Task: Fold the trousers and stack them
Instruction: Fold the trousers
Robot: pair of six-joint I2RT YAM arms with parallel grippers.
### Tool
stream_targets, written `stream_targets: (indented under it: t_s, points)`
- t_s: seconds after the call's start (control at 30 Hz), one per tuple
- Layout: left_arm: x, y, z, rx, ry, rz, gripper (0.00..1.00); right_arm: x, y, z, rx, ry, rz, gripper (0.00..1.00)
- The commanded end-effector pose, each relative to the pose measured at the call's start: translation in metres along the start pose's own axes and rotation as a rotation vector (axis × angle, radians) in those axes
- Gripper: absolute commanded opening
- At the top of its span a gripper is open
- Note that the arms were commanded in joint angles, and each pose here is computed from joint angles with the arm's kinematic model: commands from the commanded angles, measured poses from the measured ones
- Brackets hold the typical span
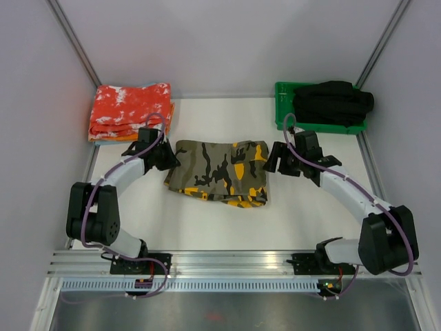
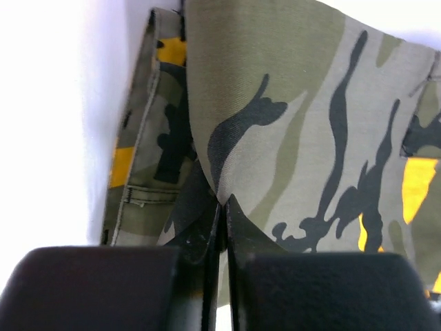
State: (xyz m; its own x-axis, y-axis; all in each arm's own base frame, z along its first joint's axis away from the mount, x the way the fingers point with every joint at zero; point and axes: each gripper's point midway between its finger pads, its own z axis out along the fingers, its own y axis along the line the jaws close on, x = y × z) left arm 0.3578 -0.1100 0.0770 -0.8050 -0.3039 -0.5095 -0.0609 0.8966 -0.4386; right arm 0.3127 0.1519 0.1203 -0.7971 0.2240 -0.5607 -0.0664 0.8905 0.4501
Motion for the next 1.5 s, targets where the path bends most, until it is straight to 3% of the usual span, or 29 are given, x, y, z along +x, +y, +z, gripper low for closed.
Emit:
stream_targets:
  t_s: [0.0, 0.03, 0.17, 0.2, 0.3, 0.33, 0.47, 0.5, 0.6, 0.63, 0.73, 0.87, 1.03, 1.17, 1.3, 1.47]
  points:
    - [-0.017, 0.009, -0.002, -0.063, -0.065, 0.025, 0.1, 0.004, 0.001, 0.012, -0.033, 0.012, -0.009, 0.72]
    - [-0.021, 0.01, -0.004, -0.074, -0.075, 0.026, 0.14, 0.008, 0.002, 0.016, -0.036, 0.025, -0.014, 0.64]
    - [-0.028, 0.009, -0.013, -0.1, -0.078, 0.037, 0.42, 0.024, 0.011, 0.025, -0.059, 0.05, -0.059, 0.52]
    - [-0.031, 0.007, -0.016, -0.094, -0.085, 0.038, 0.54, 0.027, 0.012, 0.028, -0.06, 0.051, -0.072, 0.51]
    - [-0.043, -0.007, -0.031, -0.059, -0.122, 0.047, 0.71, 0.051, 0.002, 0.04, -0.015, 0.099, -0.105, 0.5]
    - [-0.045, -0.01, -0.036, -0.051, -0.13, 0.048, 0.72, 0.06, -0.006, 0.044, 0.009, 0.122, -0.107, 0.49]
    - [-0.053, -0.025, -0.065, -0.011, -0.169, 0.067, 0.78, 0.081, -0.023, 0.046, 0.052, 0.172, -0.114, 0.49]
    - [-0.05, -0.028, -0.069, 0.002, -0.164, 0.071, 0.85, 0.083, -0.025, 0.043, 0.064, 0.184, -0.115, 0.5]
    - [-0.035, -0.039, -0.082, 0.053, -0.145, 0.08, 0.92, 0.064, -0.017, 0.027, 0.082, 0.146, -0.122, 0.66]
    - [-0.029, -0.043, -0.085, 0.064, -0.137, 0.087, 0.93, 0.049, -0.009, 0.016, 0.07, 0.098, -0.126, 0.78]
    - [-0.012, -0.055, -0.096, 0.116, -0.13, 0.107, 0.99, 0.007, 0.02, -0.015, 0.018, -0.027, -0.111, 0.97]
    - [0.0, -0.067, -0.116, 0.177, -0.137, 0.144, 1.0, -0.027, 0.05, -0.044, -0.053, -0.117, -0.1, 0.98]
    - [0.0, -0.082, -0.156, 0.262, -0.226, 0.239, 1.0, -0.041, 0.042, -0.053, 0.017, -0.167, -0.094, 0.98]
    - [-0.009, -0.068, -0.175, 0.177, -0.311, 0.255, 1.0, -0.038, 0.038, -0.067, 0.003, -0.243, -0.083, 0.98]
    - [-0.005, -0.054, -0.167, 0.11, -0.289, 0.241, 1.0, -0.038, 0.029, -0.074, 0.01, -0.326, -0.063, 0.98]
    - [-0.019, -0.034, -0.129, -0.005, -0.271, 0.181, 1.0, -0.019, 0.002, -0.039, 0.09, -0.302, 0.058, 0.98]
